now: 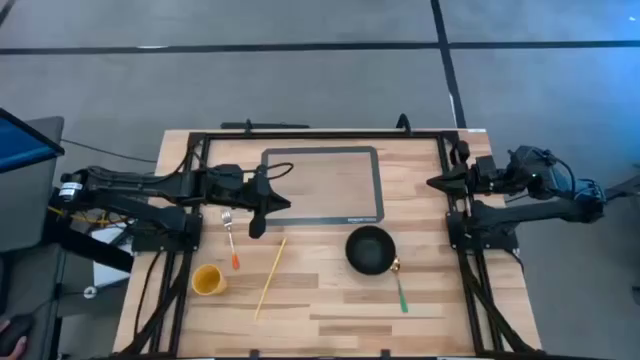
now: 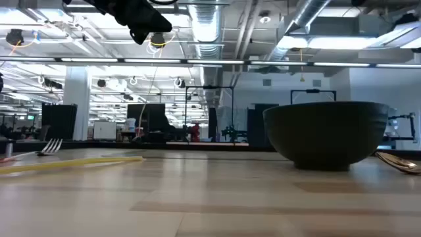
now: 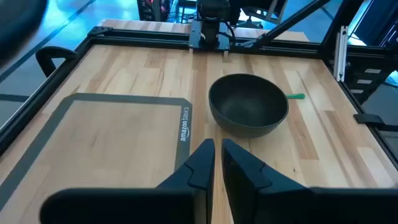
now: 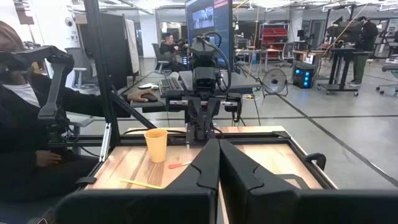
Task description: Pick & Place Utensil
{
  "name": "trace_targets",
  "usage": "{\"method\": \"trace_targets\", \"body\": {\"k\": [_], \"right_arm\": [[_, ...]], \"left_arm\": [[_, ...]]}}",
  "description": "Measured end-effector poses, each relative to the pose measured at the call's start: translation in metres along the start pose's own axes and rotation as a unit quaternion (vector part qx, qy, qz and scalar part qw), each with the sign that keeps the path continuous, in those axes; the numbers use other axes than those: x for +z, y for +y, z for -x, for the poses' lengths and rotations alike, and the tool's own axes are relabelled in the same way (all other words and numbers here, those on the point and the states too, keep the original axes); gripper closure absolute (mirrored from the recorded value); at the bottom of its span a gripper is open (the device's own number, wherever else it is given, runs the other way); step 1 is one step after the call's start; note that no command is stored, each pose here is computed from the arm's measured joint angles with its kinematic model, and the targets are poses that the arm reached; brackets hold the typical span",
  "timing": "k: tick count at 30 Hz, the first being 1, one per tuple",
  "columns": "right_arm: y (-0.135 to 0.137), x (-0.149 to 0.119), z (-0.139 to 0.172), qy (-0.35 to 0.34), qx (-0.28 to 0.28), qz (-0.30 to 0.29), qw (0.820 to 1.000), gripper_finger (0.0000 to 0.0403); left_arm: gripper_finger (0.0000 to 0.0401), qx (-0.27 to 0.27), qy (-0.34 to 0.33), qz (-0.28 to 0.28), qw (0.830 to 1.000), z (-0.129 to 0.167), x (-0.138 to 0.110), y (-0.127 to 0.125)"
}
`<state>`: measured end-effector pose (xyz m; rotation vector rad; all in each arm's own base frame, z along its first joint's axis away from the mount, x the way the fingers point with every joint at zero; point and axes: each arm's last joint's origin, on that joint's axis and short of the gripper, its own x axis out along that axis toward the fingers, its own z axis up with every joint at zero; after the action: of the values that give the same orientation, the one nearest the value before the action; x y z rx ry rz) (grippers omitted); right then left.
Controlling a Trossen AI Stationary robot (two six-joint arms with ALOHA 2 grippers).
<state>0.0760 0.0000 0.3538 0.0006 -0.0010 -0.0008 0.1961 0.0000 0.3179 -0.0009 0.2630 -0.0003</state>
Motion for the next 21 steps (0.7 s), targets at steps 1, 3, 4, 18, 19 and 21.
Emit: {"method": "trace_targets", "body": {"k": [1,3,4,18,19,21], "right_arm": [[0.0000,0.0000,0.0000,0.000,0.000,0.000,1.000,0.0403],[0.0000,0.0000,0.0000,0.000,0.000,0.000,1.000,0.0403],[0.0000,0.0000,0.0000,0.000,0.000,0.000,1.000,0.0403],[0.0000,0.0000,0.0000,0.000,0.000,0.000,1.000,0.0403],[0.0000,0.0000,-0.0001,0.000,0.000,0.000,1.000,0.0403],[0.0000,0.0000,0.0000,0.000,0.000,0.000,1.000,0.0403]], "left_arm": [[0.0371,0.000,0.000,0.000,1.000,0.0000,0.0000,0.0000],[0.0371,0.000,-0.002,0.000,1.000,0.0000,0.0005,0.0000],[0.0371,0.000,-0.003,0.000,1.000,0.0000,0.0006,0.0000],[0.0371,0.000,-0.007,0.000,1.000,0.0000,0.0013,-0.0001],[0.0371,0.000,-0.007,0.000,1.000,0.0000,0.0013,-0.0001],[0.0371,0.000,-0.007,0.000,1.000,0.0000,0.0014,0.0000]]}}
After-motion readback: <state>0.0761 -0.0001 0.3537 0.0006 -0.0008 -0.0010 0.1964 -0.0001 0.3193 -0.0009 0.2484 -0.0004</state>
